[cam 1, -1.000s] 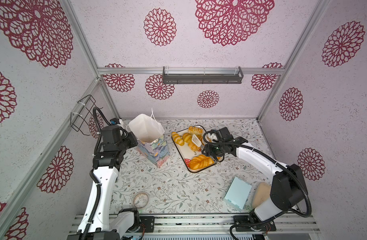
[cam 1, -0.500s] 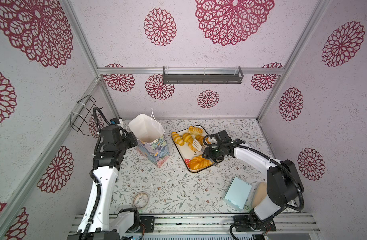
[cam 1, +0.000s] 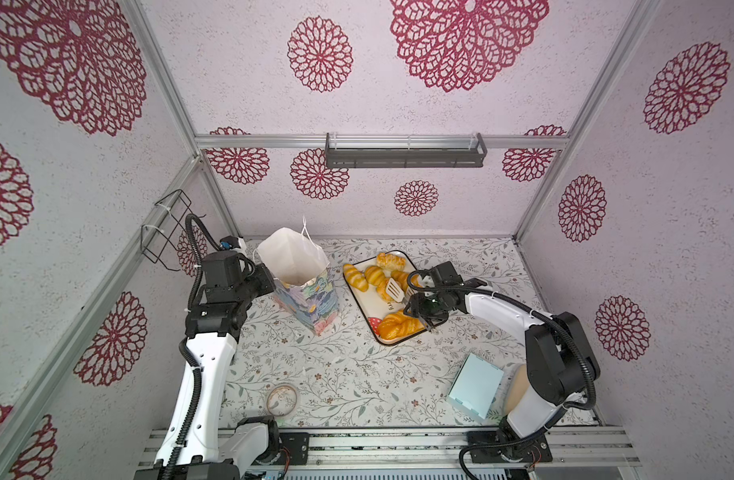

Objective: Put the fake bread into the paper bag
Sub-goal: 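Lower the open tongs toward the twisted loaf nearest the robot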

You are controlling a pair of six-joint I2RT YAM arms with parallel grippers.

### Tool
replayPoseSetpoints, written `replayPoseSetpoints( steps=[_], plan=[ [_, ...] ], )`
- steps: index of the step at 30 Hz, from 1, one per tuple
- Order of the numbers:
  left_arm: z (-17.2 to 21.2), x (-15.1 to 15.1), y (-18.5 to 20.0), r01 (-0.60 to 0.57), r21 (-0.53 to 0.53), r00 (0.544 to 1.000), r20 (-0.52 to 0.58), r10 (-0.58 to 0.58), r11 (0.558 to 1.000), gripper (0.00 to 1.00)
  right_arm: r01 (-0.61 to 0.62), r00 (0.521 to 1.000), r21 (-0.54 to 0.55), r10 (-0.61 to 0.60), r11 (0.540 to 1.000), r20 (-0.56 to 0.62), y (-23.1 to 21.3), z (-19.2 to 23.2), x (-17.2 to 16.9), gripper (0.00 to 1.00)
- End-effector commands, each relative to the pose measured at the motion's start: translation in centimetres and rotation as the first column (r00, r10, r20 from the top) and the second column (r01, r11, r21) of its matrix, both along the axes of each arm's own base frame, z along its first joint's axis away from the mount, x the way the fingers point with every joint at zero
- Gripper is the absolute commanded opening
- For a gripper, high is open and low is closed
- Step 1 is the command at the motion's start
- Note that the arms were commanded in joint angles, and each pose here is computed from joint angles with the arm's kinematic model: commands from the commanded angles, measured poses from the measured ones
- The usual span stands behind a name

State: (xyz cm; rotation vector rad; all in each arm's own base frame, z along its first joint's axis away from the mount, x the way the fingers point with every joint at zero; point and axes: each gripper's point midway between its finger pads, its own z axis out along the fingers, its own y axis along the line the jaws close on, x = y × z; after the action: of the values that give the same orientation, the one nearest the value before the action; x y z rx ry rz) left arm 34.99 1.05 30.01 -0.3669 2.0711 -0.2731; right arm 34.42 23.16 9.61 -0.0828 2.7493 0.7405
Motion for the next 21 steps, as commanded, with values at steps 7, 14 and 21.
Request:
replayPoseSetpoints(
  steps=[7,14,21],
  plan=[
    [0.2,-0.1,0.3,-0.009,0.000,1.000,0.011,0.009,1.000,0.13,0.025,0.999,0.109,-0.027,0.994,0.021,1.2,1.6,1.9,0.59],
    [0.2,-0.2,0.3,-0.012,0.005,1.000,0.012,0.012,1.000,0.13,0.031,0.999,0.102,-0.032,0.994,0.014,1.3,1.3,2.4,0.59],
    [0.3,-0.3,0.4,-0.014,0.008,1.000,0.013,0.014,1.000,0.13,0.026,1.000,0.097,-0.028,0.995,0.015,1.5,1.4,2.8,0.54]
  ],
)
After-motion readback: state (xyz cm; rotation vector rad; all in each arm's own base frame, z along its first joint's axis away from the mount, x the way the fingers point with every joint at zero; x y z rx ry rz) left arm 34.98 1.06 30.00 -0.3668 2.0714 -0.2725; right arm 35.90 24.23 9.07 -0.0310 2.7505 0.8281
